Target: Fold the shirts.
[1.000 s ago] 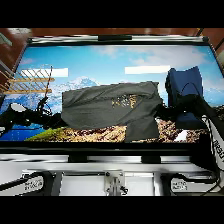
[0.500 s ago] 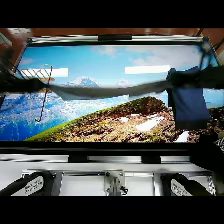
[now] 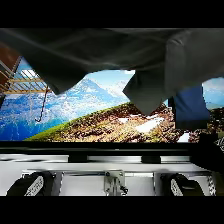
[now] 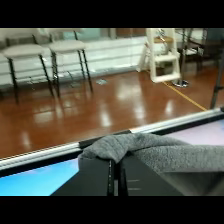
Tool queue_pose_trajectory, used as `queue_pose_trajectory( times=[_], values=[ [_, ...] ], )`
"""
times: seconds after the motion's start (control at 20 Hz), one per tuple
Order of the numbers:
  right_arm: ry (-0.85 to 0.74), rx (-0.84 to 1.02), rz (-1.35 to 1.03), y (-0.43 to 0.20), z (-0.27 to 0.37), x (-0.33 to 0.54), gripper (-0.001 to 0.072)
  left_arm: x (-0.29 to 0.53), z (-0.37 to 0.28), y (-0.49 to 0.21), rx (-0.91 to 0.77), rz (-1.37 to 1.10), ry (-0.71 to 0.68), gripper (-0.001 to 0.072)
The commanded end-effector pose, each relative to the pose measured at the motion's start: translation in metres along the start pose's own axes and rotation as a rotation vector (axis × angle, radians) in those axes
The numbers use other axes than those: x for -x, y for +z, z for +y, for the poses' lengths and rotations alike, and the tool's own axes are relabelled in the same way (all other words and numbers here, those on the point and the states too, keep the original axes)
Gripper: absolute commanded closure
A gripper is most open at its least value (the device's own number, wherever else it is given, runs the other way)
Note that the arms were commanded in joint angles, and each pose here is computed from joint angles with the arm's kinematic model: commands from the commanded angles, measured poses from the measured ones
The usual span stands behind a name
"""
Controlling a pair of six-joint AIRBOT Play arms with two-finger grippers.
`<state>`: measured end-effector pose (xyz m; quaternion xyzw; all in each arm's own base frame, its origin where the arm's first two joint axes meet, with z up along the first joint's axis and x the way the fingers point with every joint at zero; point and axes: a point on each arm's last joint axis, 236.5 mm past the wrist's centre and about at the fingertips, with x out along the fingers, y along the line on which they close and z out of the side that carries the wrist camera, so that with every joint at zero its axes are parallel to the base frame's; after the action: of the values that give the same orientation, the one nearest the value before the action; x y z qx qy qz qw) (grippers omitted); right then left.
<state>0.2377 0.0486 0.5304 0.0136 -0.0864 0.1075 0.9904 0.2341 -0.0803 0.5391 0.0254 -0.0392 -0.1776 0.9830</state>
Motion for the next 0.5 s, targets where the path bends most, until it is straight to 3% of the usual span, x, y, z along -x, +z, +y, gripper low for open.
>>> queue_pose_trajectory(
  times=[0.0, 0.2, 0.45],
  values=[
    [-0.001, -0.018, 0.061, -0.006, 0.011, 0.032, 0.0644, 0.034, 0.020, -0.016, -0.033, 0.092, 0.165, 0.0673],
    [-0.061, -0.097, 0.337, -0.075, -0.009, 0.016, 0.0644, 0.029, 0.055, -0.089, -0.021, 0.357, 0.257, 0.0673],
    [-0.061, -0.274, 0.861, -0.214, -0.025, -0.025, 0.0645, -0.014, 0.087, -0.247, 0.054, 0.773, 0.187, 0.0673]
  ],
)
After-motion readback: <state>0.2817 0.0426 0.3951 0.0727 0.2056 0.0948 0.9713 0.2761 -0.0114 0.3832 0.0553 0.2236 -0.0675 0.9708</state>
